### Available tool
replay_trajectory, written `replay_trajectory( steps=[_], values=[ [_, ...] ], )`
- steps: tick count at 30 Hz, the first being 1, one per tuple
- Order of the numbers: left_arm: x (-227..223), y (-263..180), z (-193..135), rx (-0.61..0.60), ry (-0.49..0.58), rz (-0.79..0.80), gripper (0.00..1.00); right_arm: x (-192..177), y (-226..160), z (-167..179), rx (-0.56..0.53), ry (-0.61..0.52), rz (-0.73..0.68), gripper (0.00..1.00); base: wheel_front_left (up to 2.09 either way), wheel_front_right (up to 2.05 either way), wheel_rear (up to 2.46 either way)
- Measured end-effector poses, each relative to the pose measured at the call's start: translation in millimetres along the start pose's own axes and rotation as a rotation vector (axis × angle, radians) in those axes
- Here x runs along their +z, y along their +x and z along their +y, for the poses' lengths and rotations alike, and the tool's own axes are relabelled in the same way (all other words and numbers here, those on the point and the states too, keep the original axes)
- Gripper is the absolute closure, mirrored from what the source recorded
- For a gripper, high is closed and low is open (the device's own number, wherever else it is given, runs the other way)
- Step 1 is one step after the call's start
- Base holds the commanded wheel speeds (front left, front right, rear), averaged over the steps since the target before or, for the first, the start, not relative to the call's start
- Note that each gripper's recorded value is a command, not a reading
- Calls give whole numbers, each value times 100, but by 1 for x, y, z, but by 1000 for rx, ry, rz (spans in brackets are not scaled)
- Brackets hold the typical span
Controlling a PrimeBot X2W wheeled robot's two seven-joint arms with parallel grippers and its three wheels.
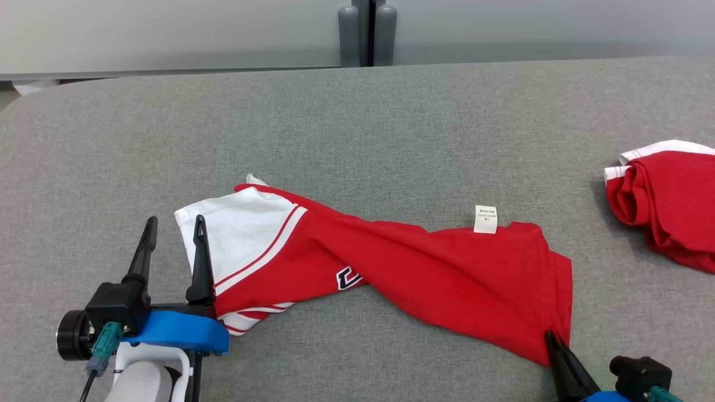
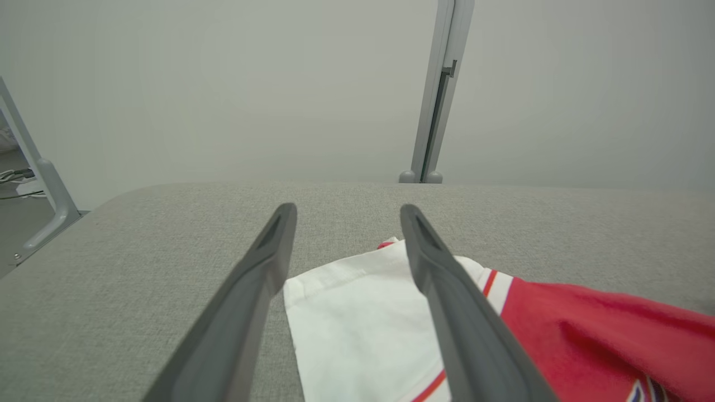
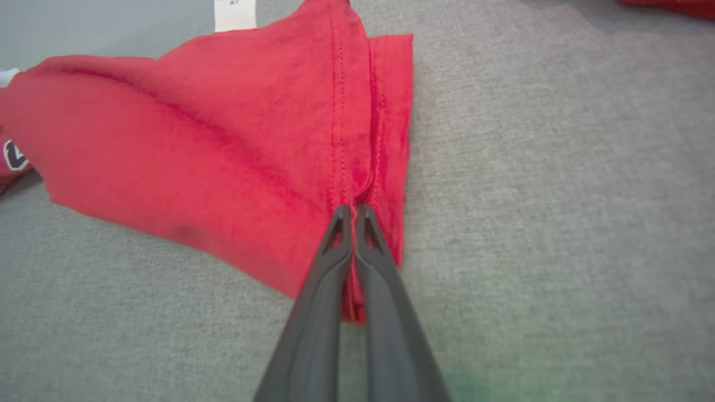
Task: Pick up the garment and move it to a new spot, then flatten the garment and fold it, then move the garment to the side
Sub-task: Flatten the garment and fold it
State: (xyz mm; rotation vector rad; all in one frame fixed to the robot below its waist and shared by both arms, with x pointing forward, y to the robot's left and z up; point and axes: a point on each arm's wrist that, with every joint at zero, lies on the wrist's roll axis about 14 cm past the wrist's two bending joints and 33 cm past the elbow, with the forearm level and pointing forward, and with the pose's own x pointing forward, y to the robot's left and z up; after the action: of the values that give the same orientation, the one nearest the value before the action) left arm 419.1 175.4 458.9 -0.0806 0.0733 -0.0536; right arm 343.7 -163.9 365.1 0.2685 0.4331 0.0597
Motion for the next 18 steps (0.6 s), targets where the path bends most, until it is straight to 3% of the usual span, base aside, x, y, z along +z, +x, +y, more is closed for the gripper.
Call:
replay_trajectory(
  steps=[1, 2, 7, 18],
  values=[
    [0, 0, 0, 1, -1, 1, 0, -1, 0, 2, 1, 5, 1, 6, 0, 0, 0],
    [0, -1, 0, 2, -2, 0, 0, 0, 0, 4, 4, 8, -9, 0, 0, 0, 0],
    [0, -4, 0, 6, -2, 2, 0, 28, 4, 5, 9, -11, -114, 0, 0, 0, 0],
    [7, -20, 4, 16, 4, -14, 0, 131, -1, 7, 46, -145, -363, 0, 0, 0, 0]
  ],
)
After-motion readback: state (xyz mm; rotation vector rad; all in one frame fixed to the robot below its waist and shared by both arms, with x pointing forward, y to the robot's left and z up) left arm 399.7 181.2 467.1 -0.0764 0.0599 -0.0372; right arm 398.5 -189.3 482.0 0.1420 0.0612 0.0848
